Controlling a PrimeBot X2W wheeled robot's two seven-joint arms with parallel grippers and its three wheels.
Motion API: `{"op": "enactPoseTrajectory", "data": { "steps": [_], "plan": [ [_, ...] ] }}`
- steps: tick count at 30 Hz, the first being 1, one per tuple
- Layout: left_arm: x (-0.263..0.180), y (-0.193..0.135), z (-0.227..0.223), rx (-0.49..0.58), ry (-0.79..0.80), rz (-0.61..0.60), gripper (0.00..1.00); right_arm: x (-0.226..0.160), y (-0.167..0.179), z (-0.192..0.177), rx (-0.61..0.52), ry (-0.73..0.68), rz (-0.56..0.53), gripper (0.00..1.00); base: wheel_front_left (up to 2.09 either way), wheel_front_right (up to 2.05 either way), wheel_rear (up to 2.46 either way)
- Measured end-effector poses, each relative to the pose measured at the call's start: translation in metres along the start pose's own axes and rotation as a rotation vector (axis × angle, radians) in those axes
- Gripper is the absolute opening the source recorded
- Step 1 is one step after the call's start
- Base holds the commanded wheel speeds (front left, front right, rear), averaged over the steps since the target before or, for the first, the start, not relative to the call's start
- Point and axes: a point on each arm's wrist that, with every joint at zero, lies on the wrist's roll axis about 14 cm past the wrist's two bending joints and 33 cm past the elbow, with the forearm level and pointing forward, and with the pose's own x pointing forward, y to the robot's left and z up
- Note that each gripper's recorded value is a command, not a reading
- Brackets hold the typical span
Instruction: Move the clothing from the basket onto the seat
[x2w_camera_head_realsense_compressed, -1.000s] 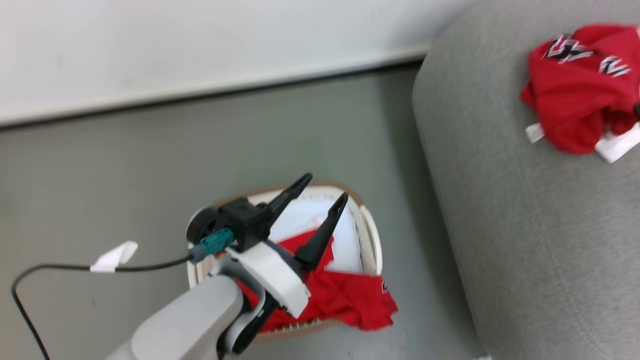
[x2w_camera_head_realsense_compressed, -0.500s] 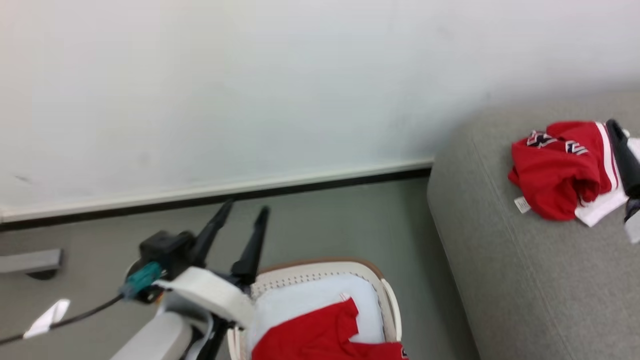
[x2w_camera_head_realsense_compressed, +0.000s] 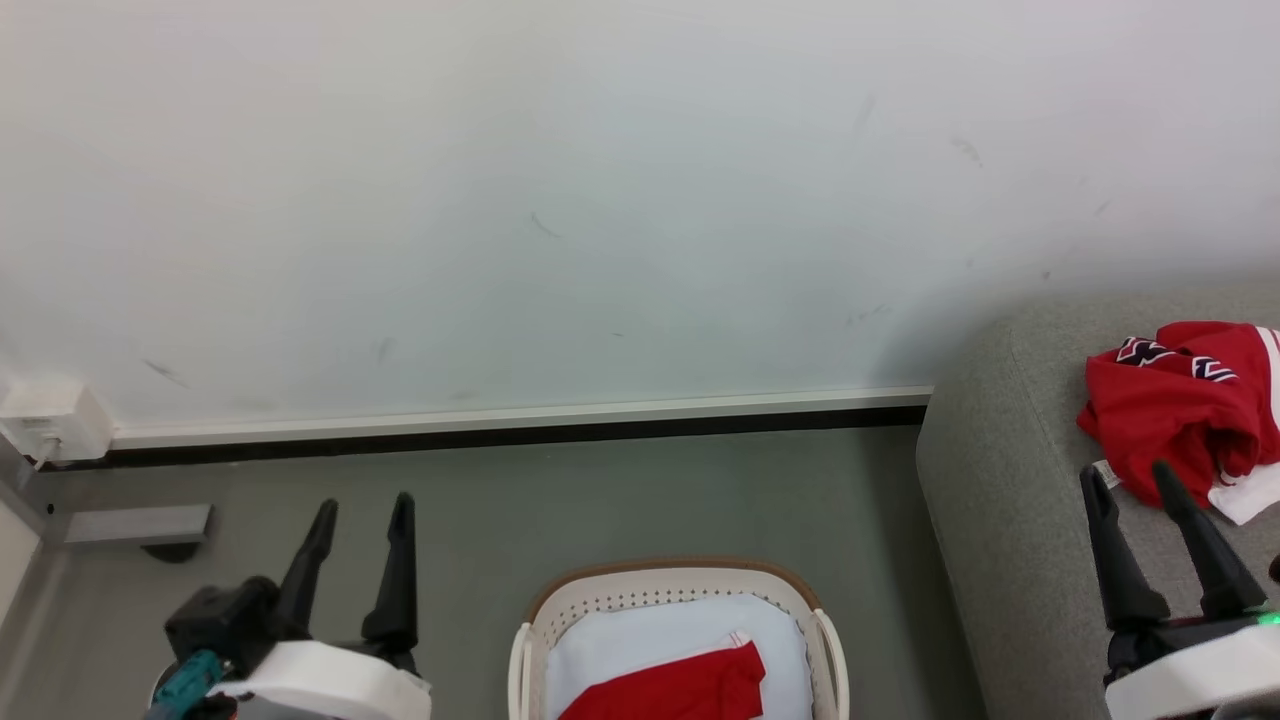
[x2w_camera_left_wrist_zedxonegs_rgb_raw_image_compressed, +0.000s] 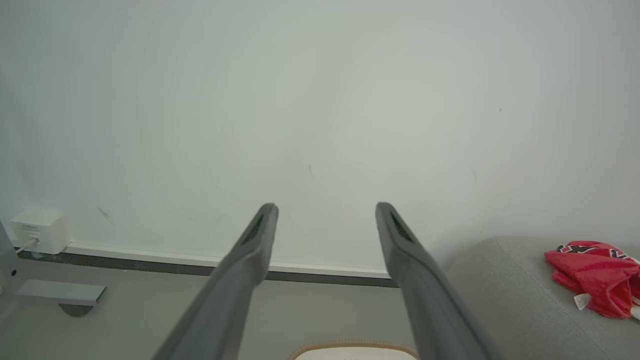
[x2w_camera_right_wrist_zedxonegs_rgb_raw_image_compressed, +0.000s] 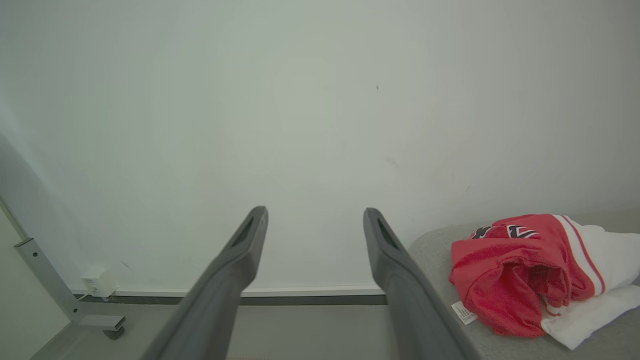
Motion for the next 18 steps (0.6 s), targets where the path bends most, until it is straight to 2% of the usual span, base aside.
{"op": "enactPoseTrajectory", "data": {
  "steps": [8, 12, 18],
  "plan": [
    [-0.022, 0.012, -0.020, 0.011, 0.020, 0.066, 1.00, -0.023, 0.015, -0.041, -0.046, 0.038, 0.003, 1.00, 0.00, 0.00, 0.00],
    [-0.030, 0.013, -0.034, 0.039, 0.054, 0.069, 1.00, -0.027, 0.026, -0.060, -0.023, 0.072, 0.004, 1.00, 0.00, 0.00, 0.00],
    [-0.034, 0.018, -0.044, 0.050, 0.081, 0.067, 1.00, -0.025, 0.033, -0.068, -0.006, 0.084, 0.004, 1.00, 0.00, 0.00, 0.00]
  ]
}}
